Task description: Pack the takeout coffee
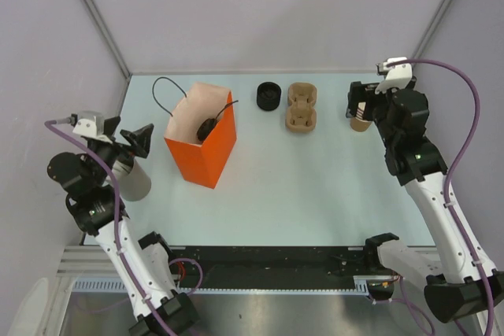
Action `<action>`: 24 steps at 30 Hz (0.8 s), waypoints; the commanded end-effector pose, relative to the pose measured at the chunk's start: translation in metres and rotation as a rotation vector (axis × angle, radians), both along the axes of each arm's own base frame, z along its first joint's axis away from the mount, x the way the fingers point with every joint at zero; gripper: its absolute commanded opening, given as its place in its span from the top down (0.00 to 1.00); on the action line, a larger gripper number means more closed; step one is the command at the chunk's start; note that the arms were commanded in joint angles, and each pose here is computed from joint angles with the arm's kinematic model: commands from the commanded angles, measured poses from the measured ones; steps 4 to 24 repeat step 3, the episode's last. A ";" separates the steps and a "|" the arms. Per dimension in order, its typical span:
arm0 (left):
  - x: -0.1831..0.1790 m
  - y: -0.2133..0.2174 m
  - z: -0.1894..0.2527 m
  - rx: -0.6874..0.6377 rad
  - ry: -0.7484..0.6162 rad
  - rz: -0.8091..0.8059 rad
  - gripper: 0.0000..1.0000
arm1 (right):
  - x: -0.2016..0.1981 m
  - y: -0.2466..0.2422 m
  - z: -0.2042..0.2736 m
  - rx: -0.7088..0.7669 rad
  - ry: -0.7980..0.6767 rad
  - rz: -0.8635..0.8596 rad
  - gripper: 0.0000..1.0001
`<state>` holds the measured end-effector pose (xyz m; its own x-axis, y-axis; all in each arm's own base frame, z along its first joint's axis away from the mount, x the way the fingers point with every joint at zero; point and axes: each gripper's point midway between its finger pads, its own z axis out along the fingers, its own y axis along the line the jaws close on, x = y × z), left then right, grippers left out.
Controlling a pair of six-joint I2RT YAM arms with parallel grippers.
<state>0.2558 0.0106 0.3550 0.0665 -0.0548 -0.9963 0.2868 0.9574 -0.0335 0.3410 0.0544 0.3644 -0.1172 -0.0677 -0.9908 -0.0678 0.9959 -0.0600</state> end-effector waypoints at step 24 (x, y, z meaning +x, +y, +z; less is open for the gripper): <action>0.000 0.005 0.010 0.041 -0.040 0.023 0.01 | 0.002 0.001 0.012 0.000 -0.044 -0.007 0.00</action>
